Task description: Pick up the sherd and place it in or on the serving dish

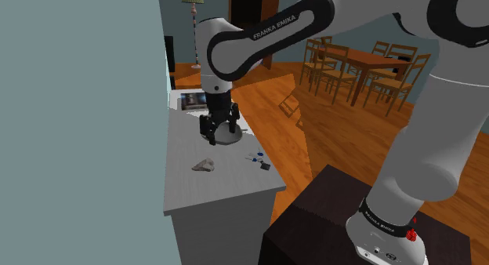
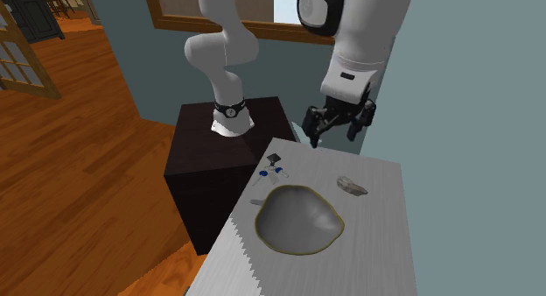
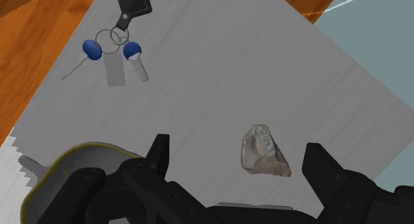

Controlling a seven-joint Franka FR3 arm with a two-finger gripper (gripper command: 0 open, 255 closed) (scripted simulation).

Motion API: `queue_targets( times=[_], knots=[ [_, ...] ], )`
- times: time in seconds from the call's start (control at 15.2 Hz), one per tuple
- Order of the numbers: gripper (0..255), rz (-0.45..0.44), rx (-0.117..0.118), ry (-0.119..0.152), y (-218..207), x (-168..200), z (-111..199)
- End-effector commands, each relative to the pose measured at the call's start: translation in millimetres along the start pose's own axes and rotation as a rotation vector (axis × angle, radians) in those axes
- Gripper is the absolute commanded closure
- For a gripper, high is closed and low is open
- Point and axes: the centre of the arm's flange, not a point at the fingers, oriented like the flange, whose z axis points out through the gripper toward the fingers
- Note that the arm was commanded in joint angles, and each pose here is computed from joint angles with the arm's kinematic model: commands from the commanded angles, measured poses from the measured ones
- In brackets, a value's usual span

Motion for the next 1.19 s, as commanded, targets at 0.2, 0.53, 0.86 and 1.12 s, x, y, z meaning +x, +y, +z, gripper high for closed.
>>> queue_targets(
  times=[0.2, 0.53, 0.86, 1.12],
  knots=[
    [0, -0.009, -0.017, -0.019, -44.5, 40.4, 39.1],
    [0, -0.011, -0.021, -0.023, -52.2, 47.3, 67.3],
    [0, -0.011, -0.021, -0.023, -51.8, 46.9, 86.1],
    [0, -0.011, -0.021, -0.023, -51.8, 46.9, 86.1]
  ],
)
